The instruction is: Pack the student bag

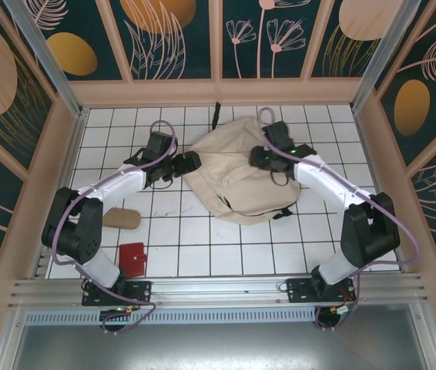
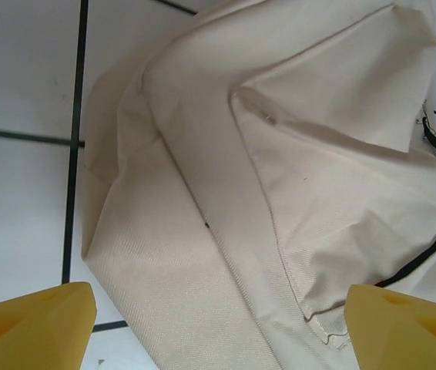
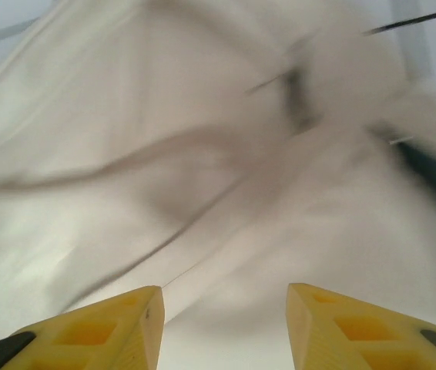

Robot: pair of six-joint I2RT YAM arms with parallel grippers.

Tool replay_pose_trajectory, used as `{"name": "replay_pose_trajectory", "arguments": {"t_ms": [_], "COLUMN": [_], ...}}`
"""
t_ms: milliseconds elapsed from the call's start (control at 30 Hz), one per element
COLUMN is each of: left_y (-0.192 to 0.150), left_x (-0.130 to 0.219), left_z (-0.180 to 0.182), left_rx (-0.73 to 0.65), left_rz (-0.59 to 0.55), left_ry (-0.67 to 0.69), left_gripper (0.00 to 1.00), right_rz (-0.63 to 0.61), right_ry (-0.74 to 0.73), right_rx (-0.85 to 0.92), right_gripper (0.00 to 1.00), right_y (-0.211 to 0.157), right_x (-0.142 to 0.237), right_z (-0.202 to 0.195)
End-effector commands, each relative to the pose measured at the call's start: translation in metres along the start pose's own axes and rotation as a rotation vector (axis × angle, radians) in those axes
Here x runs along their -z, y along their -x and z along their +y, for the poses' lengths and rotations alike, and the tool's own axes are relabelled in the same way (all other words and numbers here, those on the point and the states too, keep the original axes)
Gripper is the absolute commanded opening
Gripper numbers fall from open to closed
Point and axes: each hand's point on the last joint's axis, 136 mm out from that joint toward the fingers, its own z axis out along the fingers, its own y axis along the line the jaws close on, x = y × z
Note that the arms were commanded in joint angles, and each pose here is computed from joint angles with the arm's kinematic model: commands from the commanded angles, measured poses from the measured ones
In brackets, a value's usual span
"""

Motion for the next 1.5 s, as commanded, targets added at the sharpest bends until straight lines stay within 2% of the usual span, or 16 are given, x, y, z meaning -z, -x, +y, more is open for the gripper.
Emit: {"name": "replay_pose_trajectory", "arguments": {"t_ms": [0,100,200,333,433,500,567,600,667,833,1133,1233,1333,1467], "left_y": [-0.005,-0.010,-0.010,-0.012,-0.028,-0.030,-0.032,-0.032,-0.033,-0.033,-0.034,-0.036,-0.043,-0.045], "left_x": [-0.011,-0.017,-0.020,-0.026,-0.037,-0.041,-0.044,-0.044,-0.045,-0.046,-0.049,-0.053,-0.058,-0.062], "left_z": [0.003,0.006,0.007,0.010,0.027,0.030,0.033,0.034,0.035,0.035,0.036,0.040,0.056,0.069], "left_rx": [0.079,0.104,0.115,0.115,0.127,0.128,0.132,0.134,0.132,0.132,0.134,0.138,0.149,0.149], "left_rz": [0.014,0.027,0.024,0.030,0.069,0.078,0.087,0.088,0.089,0.089,0.097,0.105,0.119,0.109], "left_ry": [-0.037,-0.044,-0.051,-0.043,-0.007,-0.003,0.007,0.015,0.018,0.018,0.015,0.028,0.092,0.143], "left_gripper": [0.81,0.78,0.75,0.70,0.66,0.58,0.45,0.43,0.41,0.39,0.37,0.37,0.31,0.24], "right_rz": [0.172,0.243,0.277,0.300,0.301,0.303,0.317,0.317,0.313,0.281,0.326,0.322,0.298,0.256], "right_ry": [0.035,0.036,-0.001,-0.060,-0.079,-0.106,-0.123,-0.127,-0.140,-0.206,-0.172,-0.202,-0.251,-0.305], "right_rx": [0.127,0.214,0.283,0.307,0.305,0.308,0.307,0.302,0.297,0.286,0.274,0.270,0.264,0.239], "right_gripper": [0.47,0.48,0.47,0.46,0.44,0.42,0.36,0.33,0.32,0.19,0.22,0.13,0.02,0.00], "right_y": [-0.058,-0.092,-0.113,-0.123,-0.125,-0.127,-0.131,-0.131,-0.131,-0.123,-0.138,-0.138,-0.131,-0.123], "right_x": [-0.006,-0.016,-0.031,-0.044,-0.046,-0.049,-0.052,-0.053,-0.054,-0.054,-0.064,-0.062,-0.053,-0.030], "right_z": [0.035,0.064,0.075,0.073,0.069,0.064,0.060,0.060,0.058,0.049,0.056,0.051,0.043,0.028]}}
